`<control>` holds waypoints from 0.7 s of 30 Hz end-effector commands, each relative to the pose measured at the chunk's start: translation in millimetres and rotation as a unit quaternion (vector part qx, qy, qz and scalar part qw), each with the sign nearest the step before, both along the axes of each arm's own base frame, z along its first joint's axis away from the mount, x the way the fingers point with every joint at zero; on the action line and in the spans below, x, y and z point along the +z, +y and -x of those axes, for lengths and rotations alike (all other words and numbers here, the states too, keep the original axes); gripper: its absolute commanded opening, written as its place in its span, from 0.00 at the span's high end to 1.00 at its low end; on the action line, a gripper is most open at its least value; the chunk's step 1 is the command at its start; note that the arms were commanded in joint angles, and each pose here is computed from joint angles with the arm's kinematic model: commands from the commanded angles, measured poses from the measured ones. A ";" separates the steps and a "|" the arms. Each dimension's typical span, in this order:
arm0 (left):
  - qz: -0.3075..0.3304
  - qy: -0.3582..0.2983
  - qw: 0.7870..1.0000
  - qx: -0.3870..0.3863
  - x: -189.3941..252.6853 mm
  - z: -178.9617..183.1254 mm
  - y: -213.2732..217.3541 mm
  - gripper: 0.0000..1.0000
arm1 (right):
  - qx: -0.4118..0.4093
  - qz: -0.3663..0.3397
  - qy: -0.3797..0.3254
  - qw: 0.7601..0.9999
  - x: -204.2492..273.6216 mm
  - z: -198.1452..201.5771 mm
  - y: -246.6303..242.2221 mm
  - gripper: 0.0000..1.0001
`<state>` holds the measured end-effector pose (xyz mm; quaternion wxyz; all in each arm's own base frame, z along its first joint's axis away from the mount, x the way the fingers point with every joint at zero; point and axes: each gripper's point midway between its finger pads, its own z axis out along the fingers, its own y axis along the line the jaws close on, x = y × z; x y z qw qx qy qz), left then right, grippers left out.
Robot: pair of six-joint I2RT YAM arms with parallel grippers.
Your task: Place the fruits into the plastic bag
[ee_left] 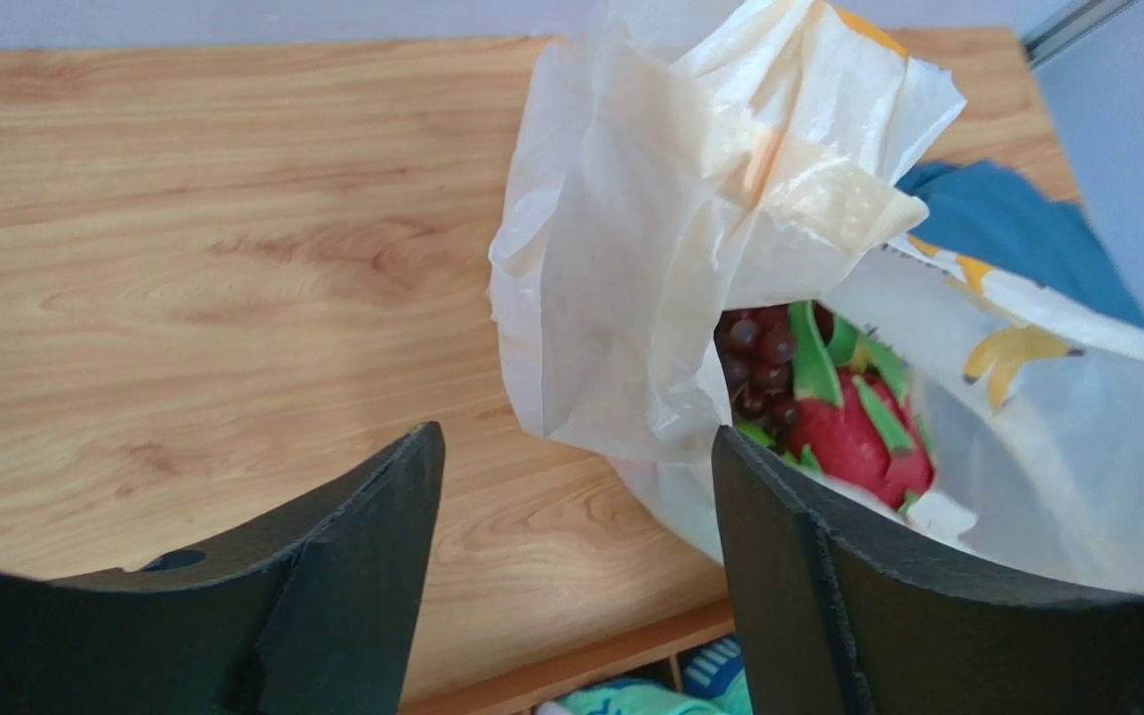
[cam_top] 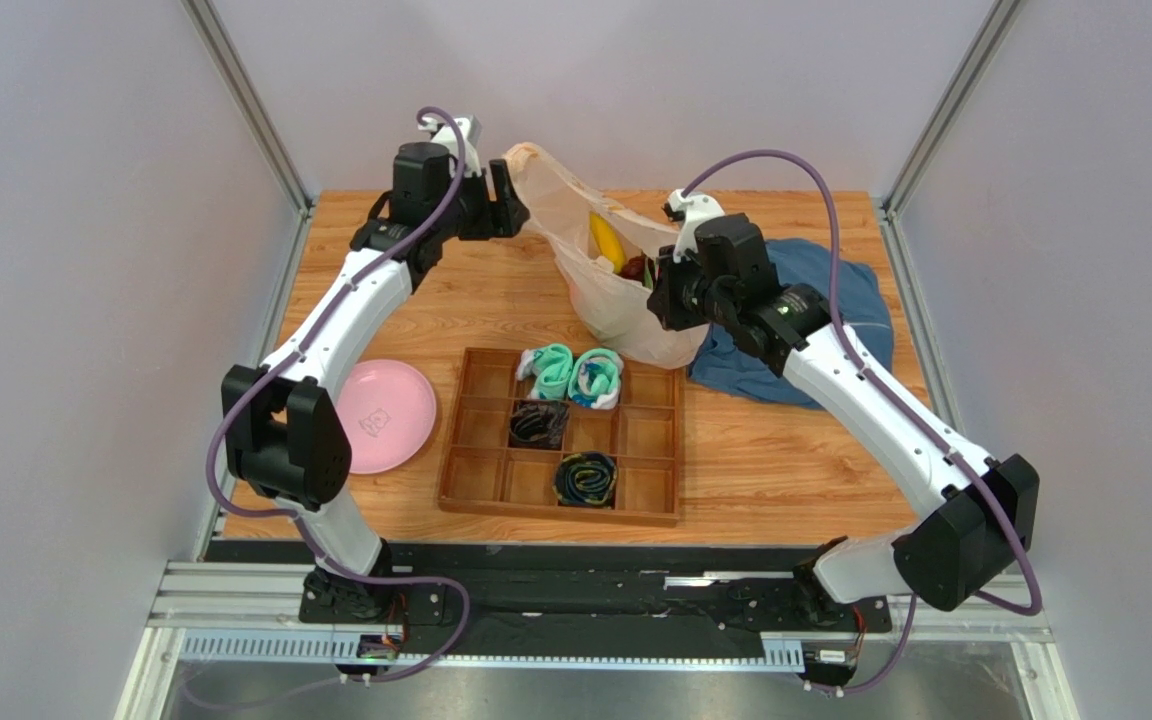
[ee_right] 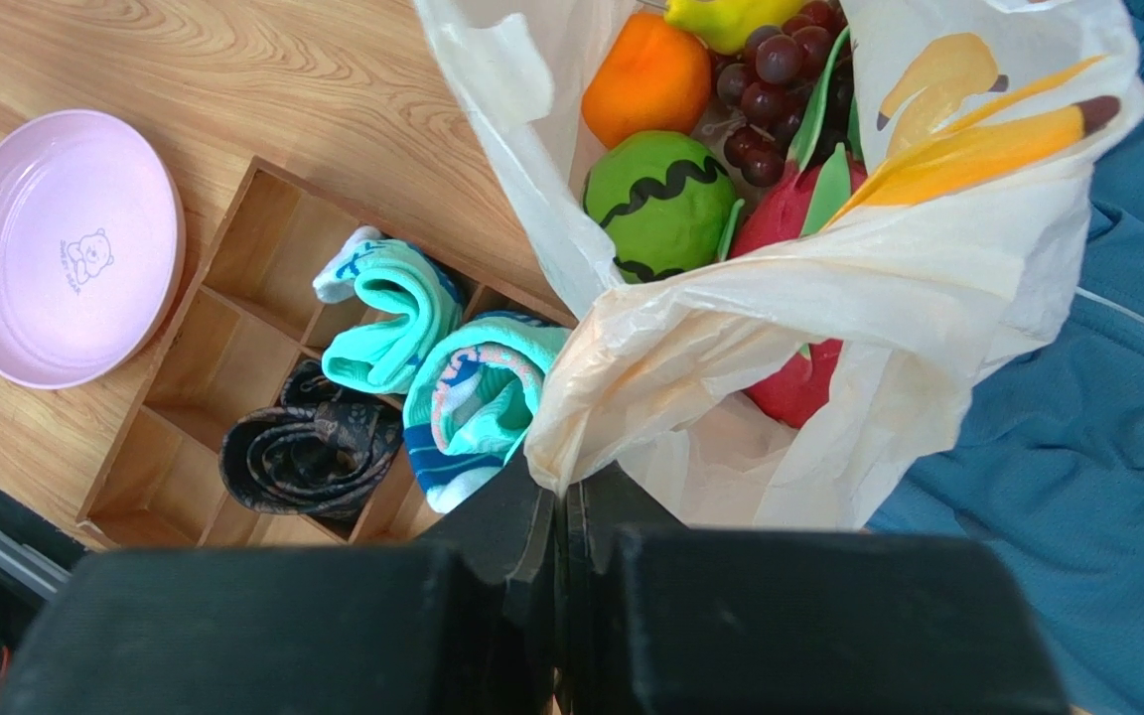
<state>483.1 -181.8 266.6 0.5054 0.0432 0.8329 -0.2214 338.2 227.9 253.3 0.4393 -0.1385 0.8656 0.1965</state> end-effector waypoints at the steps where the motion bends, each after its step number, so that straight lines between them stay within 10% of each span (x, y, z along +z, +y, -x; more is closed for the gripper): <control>1: 0.059 -0.040 0.997 -0.015 24.7 -11.8 -3.5 0.28 | -0.003 -0.006 -0.019 1.000 18.9 -8.9 4.4 0.95; 6: 0.083 -0.057 0.994 -0.031 30.0 -14.1 -9.5 0.38 | -0.003 -0.002 -0.014 1.000 16.7 -10.1 5.1 0.95; 21: 0.129 -0.085 0.984 -0.086 44.3 -9.8 -30.2 0.27 | 0.000 0.000 -0.010 1.000 13.4 -10.4 6.9 0.95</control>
